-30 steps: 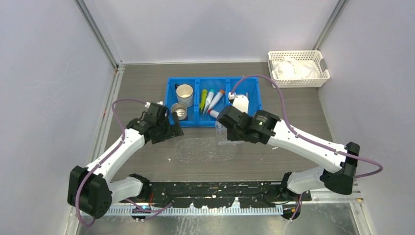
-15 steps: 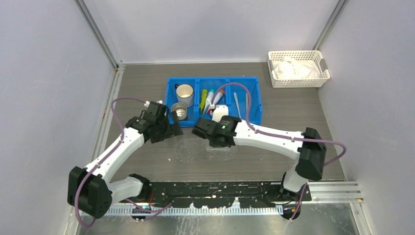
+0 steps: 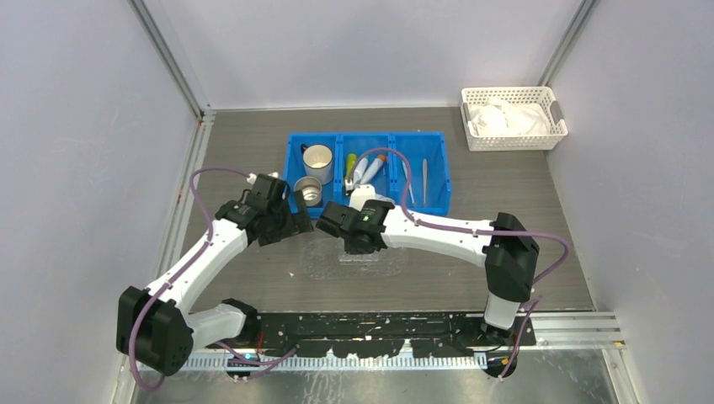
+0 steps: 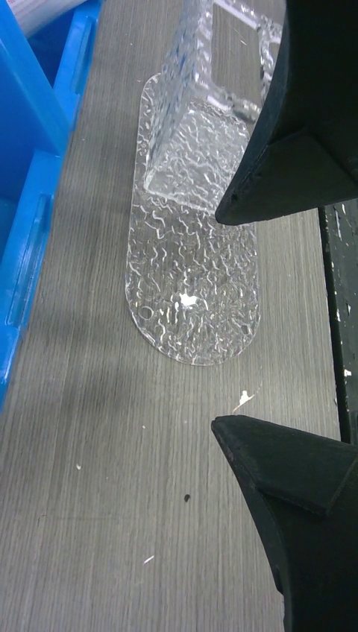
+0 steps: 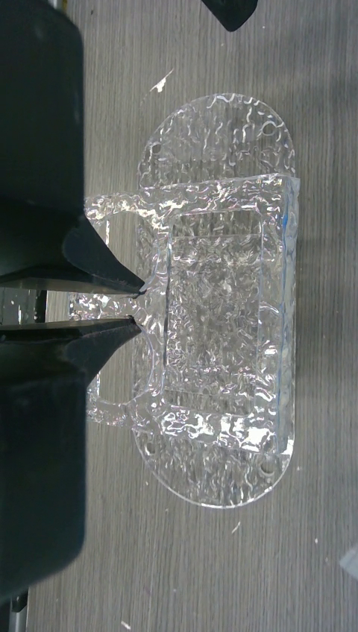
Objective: Prepare toiletry sets of a toothbrush and toothpaste on the tray
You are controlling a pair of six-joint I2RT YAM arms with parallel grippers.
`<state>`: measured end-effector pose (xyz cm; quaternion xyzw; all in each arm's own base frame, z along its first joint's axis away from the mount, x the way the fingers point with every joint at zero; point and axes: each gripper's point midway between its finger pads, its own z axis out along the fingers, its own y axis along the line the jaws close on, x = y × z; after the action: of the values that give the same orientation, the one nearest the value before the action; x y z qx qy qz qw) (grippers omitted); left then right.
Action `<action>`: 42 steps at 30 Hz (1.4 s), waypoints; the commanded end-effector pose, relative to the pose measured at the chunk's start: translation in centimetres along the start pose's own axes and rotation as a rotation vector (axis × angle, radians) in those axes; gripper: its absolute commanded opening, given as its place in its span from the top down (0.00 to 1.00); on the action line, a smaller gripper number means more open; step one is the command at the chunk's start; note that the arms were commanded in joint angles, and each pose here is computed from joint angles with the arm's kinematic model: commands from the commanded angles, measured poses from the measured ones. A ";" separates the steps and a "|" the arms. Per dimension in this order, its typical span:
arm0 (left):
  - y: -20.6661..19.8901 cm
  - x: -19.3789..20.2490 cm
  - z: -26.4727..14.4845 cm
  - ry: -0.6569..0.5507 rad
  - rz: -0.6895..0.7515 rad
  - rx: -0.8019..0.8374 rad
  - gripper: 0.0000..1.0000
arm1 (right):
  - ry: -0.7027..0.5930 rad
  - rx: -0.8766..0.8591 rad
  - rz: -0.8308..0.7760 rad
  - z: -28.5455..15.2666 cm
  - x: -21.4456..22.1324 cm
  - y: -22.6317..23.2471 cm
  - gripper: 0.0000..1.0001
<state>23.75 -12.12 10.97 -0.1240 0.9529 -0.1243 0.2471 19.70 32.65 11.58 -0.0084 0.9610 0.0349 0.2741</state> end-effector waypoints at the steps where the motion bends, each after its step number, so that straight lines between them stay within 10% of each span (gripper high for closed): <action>1: 0.1 -1.0 -0.6 -0.043 0.011 0.003 0.00 | -0.025 -0.065 0.023 -0.2 -0.8 2.0 0.82; 20: 0.4 -0.7 -0.8 -0.046 0.006 0.005 0.00 | 0.011 -0.056 0.023 1.3 0.9 1.7 0.81; 42: 0.2 -1.5 -1.9 -0.071 0.013 0.009 0.00 | -0.106 -0.105 0.024 -4.4 -3.5 1.6 0.52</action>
<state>23.66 -11.66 11.71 -0.1274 0.9482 -0.1264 0.2620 19.10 33.65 10.26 -0.0215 0.9635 0.0433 0.2632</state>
